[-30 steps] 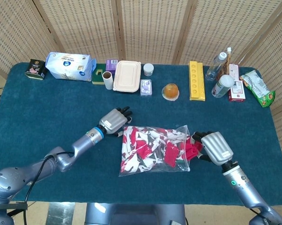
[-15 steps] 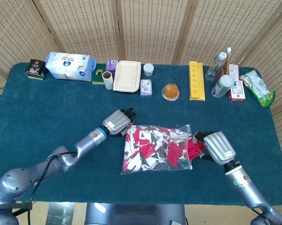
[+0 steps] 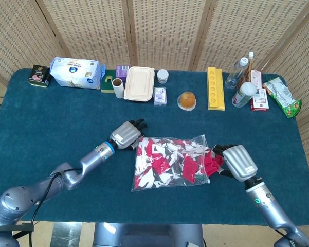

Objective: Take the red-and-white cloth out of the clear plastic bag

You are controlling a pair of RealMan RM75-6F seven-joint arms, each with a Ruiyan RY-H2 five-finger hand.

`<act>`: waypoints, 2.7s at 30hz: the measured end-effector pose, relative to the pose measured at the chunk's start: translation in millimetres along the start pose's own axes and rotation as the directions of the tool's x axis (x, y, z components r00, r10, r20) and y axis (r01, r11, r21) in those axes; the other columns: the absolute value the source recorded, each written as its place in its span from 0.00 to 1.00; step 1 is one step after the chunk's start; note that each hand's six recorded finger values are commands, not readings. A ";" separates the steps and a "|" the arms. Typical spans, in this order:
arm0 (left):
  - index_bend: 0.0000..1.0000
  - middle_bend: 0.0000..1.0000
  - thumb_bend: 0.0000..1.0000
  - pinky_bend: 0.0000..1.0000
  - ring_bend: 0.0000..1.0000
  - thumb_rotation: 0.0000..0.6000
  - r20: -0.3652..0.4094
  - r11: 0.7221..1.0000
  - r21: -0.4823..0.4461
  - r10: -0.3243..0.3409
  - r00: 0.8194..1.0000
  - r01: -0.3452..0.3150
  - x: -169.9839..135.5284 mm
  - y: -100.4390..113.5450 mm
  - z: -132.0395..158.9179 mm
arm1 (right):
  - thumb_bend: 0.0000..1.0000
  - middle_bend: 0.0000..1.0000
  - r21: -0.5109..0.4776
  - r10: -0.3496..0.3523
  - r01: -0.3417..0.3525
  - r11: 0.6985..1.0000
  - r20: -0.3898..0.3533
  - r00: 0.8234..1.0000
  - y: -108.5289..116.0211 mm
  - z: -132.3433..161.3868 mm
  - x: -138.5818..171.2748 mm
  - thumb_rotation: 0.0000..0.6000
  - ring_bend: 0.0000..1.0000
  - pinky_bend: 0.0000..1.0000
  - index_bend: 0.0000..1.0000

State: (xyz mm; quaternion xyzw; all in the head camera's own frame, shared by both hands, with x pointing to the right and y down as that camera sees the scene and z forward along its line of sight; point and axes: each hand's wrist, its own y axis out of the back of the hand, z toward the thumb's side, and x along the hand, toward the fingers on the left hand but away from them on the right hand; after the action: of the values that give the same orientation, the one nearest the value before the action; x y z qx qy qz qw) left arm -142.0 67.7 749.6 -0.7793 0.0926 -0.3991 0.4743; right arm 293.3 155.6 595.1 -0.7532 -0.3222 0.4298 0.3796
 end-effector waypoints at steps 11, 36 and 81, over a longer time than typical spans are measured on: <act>0.62 0.16 0.56 0.25 0.06 1.00 -0.019 0.999 -0.030 0.016 1.000 -0.017 -14.0 0.5 -12.2 | 0.61 0.50 -0.009 0.002 -0.002 1.000 -0.004 1.000 -0.3 2.0 1.5 1.00 0.61 0.60 0.72; 0.62 0.16 0.56 0.25 0.06 1.00 -0.153 0.995 -0.093 0.026 0.988 -0.041 -92.5 -2.6 -71.3 | 0.61 0.52 -0.010 -0.021 0.021 1.000 -0.017 1.000 6.3 10.3 -0.1 1.00 0.61 0.60 0.73; 0.47 0.15 0.38 0.23 0.05 1.00 -0.491 0.995 -0.048 0.048 0.870 -0.082 -239.9 -6.5 -167.8 | 0.59 0.49 0.044 -0.145 0.139 0.989 0.255 0.956 55.8 -82.2 51.2 1.00 0.59 0.57 0.68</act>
State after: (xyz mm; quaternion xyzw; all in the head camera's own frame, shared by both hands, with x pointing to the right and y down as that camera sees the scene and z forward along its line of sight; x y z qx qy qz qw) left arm -422.0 85.0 665.6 -0.6648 0.2491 -0.5636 0.4222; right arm 397.2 144.8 555.2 -0.6609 -0.4167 0.4998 0.3739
